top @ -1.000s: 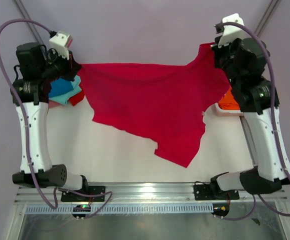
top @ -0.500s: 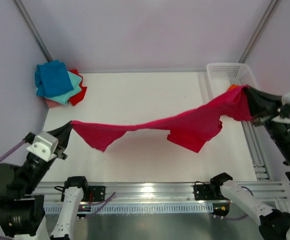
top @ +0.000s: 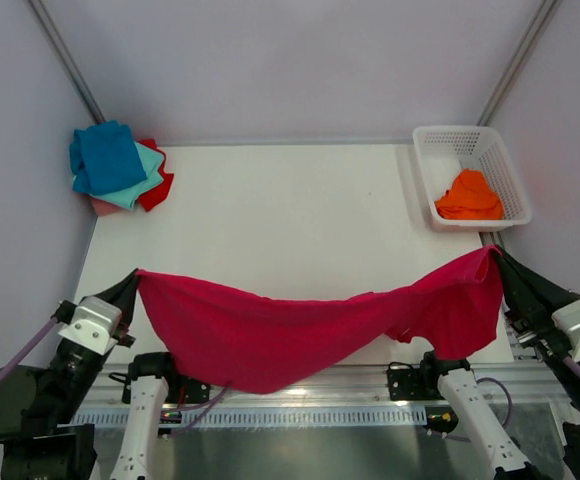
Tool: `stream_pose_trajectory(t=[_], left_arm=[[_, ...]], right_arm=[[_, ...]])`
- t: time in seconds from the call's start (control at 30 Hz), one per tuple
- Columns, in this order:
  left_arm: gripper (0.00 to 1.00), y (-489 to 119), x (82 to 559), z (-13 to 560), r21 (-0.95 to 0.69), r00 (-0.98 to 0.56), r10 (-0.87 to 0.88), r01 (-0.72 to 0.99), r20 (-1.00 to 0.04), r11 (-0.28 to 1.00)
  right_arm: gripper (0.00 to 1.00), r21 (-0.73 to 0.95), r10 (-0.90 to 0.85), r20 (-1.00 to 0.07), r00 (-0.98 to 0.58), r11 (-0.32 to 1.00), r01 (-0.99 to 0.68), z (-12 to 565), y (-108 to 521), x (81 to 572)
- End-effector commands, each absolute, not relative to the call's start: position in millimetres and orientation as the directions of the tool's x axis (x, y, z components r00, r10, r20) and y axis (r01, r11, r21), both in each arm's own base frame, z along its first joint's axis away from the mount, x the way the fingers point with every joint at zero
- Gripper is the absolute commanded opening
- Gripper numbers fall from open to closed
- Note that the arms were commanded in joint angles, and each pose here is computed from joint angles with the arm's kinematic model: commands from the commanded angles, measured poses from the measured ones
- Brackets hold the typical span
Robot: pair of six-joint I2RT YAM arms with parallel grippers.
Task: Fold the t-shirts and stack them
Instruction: Flatten the tshirt out
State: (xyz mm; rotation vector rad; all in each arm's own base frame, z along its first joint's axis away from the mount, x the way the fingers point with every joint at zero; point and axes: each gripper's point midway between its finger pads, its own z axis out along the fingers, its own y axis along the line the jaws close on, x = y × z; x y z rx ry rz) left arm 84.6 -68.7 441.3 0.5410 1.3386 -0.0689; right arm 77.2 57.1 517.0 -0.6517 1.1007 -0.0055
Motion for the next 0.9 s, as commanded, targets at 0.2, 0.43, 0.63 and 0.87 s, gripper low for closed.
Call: stream_pose_trajectory(t=[0.2,0.43,0.63,0.87], left_arm=[[0.0,-24.6,144.3,429.7,0.182,0.089,0.171,0.138,-0.981,0.974],[0.0,11.3,256.6,424.1,0.148,0.008,0.147,0.041,-0.989,0.988],[0.0,15.9,324.4,397.0,0.105,-0.079,0.111,0.078,-0.991,0.991],[0.0,28.7,392.3,371.4,0.086,-0.11,0.093,0.065,-0.99,0.994]], right_arm=[[0.03,-0.401,-0.284,-0.844,0.456,0.897,-0.185,537.8,42.1,104.1],[0.03,-0.334,-0.284,-0.923,0.26,0.926,-0.177,512.8,36.4,230.4],[0.03,-0.302,-0.285,-0.953,0.102,0.919,-0.255,460.3,47.3,311.9],[0.03,-0.321,-0.325,-0.945,0.035,0.905,-0.278,403.4,52.6,391.7]])
